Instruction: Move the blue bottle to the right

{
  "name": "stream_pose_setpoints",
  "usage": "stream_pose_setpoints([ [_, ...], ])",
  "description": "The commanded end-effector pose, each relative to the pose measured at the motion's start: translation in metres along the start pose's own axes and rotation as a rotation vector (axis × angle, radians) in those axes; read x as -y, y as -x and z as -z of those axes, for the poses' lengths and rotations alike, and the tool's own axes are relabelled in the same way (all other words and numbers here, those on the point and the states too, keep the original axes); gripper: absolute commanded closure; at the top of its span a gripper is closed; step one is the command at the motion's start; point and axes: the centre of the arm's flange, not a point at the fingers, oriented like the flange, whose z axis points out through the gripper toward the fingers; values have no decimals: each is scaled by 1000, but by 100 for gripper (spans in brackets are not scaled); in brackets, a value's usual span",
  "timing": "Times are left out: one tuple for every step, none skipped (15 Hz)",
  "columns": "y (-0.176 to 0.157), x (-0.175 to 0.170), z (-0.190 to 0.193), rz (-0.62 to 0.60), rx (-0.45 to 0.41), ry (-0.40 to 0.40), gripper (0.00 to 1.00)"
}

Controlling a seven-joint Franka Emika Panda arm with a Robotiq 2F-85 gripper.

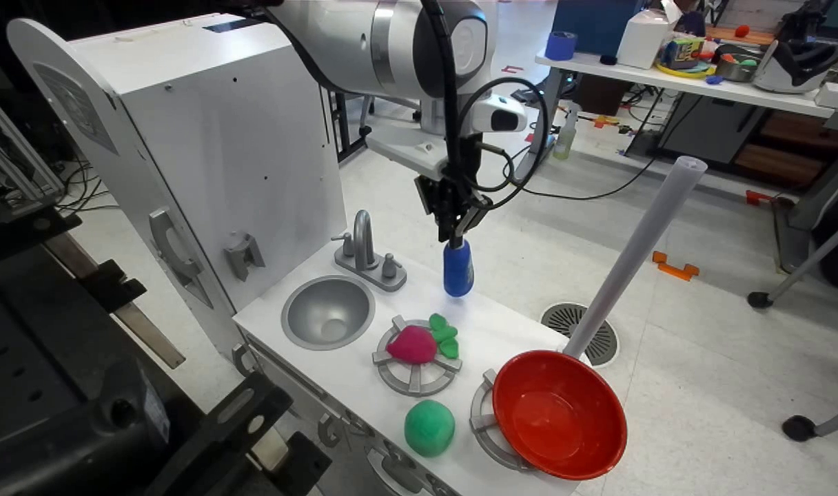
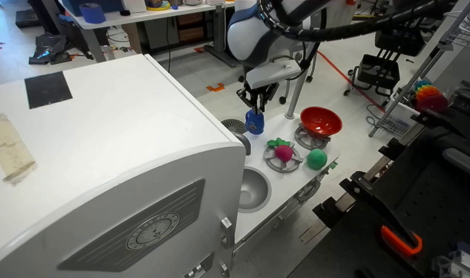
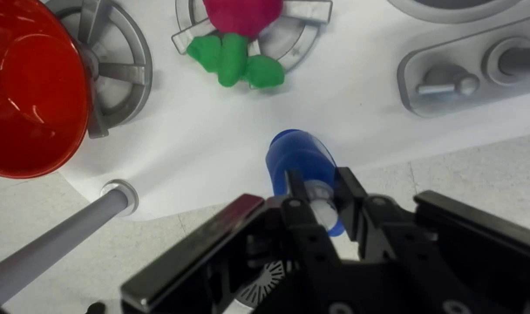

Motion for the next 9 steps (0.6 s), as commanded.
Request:
stream_pose_setpoints([
  [-77,-6,-17,-93,-10,-35,94],
  [-78,-14,-21,-113,1,-30,94],
  [-78,-22,-26,-144,13,-23,94],
  [-77,-29,-32,-174,25,-23,94],
  [-76,-35,-39,-198,42,-27,94],
  [-74,-40,-45,-231,63,-33,94],
  [-72,-44,-50,-257,79,-37,94],
  [-70,-46,-54,-282,94,-41,94],
  [-68,-49,-57,-309,107,-47,94],
])
